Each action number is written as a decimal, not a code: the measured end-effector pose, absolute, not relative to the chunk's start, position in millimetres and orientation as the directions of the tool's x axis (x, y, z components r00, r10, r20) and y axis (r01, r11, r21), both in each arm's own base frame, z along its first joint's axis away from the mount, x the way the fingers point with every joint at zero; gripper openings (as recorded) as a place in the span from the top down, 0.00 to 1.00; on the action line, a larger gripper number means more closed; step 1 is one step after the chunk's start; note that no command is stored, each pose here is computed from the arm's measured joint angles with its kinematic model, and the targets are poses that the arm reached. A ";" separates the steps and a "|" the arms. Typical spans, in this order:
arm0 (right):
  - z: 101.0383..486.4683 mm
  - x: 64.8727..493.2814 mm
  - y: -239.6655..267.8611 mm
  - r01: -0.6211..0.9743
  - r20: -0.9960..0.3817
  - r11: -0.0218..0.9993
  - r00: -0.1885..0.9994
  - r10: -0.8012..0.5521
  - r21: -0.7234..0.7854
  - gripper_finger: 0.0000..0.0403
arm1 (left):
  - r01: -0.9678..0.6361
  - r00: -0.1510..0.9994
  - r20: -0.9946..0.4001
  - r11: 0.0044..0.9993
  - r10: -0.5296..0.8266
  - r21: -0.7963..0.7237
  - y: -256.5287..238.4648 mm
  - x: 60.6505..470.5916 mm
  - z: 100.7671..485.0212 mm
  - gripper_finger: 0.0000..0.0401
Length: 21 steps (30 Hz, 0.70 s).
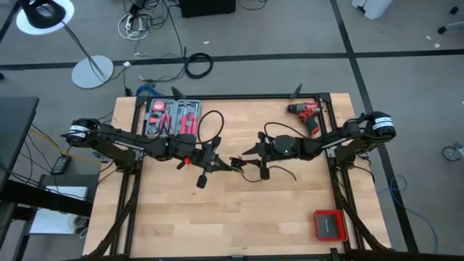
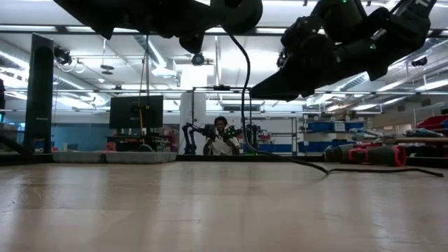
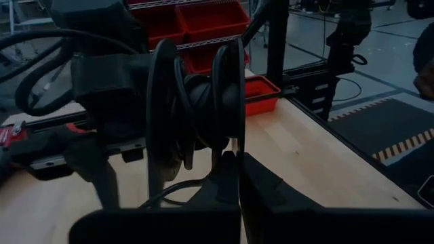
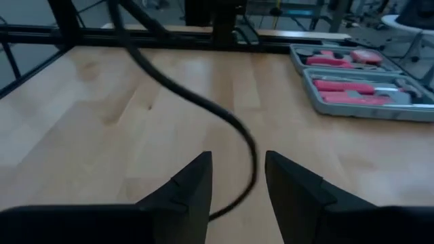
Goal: Coil cords
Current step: Uncoil the black wire from the black spool
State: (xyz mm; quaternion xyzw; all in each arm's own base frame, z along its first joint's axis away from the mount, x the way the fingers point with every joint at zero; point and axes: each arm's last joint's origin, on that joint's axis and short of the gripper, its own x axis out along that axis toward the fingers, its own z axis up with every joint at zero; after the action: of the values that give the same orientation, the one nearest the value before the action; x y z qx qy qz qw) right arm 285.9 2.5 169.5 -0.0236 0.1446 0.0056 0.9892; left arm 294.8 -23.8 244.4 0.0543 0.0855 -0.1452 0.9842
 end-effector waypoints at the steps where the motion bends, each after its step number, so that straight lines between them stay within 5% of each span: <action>1: 169.1 287.8 2.7 -0.020 -0.289 0.999 0.957 0.006 -0.045 0.66 | 0.294 0.944 -0.184 0.952 -0.275 0.082 -23.5 294.8 244.4 1.00; 21: 172.0 304.4 -6.3 -0.024 -0.284 0.998 0.959 0.008 -0.053 0.71 | 0.286 0.946 -0.183 0.954 -0.266 0.094 -21.8 295.0 244.5 1.00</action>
State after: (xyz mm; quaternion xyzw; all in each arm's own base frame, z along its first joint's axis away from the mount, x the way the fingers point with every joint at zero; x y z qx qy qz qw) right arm 304.4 -6.3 172.0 -0.0281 0.1432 0.0080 0.9893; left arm 295.0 -21.8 244.5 0.0596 0.0843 -0.1403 0.9847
